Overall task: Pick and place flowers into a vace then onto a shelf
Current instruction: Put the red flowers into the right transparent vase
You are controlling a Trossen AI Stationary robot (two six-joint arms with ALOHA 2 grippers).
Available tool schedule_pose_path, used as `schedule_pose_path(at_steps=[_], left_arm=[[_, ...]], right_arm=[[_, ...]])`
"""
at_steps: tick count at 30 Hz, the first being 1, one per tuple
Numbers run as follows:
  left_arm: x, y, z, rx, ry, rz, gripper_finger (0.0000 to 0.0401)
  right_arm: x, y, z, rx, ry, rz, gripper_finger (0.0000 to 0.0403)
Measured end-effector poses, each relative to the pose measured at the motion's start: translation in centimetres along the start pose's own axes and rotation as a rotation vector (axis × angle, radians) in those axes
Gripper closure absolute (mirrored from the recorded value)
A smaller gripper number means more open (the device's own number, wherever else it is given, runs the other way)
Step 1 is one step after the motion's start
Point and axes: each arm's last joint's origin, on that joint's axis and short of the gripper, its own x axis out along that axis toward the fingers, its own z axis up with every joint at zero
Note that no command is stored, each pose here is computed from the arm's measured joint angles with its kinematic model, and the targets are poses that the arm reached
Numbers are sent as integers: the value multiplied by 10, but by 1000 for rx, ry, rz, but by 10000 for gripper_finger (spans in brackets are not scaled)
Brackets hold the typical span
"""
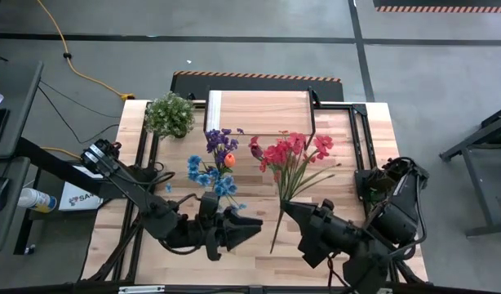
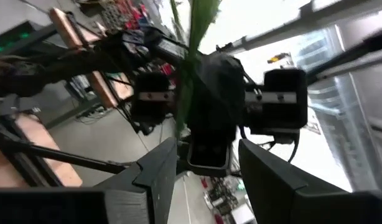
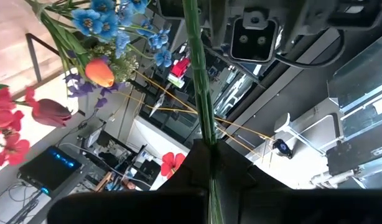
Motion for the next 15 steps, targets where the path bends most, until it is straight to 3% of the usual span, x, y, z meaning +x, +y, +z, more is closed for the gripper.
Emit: schedule_pose_path(at_steps=[7,15], left_arm=[[9,-14,-1,66,78,21,194],[9,-18,2,73,64,80,194]], right_arm=[[7,-9,-2,28,-4,-26,403],[8,-16,2,40,-45,-60,403]])
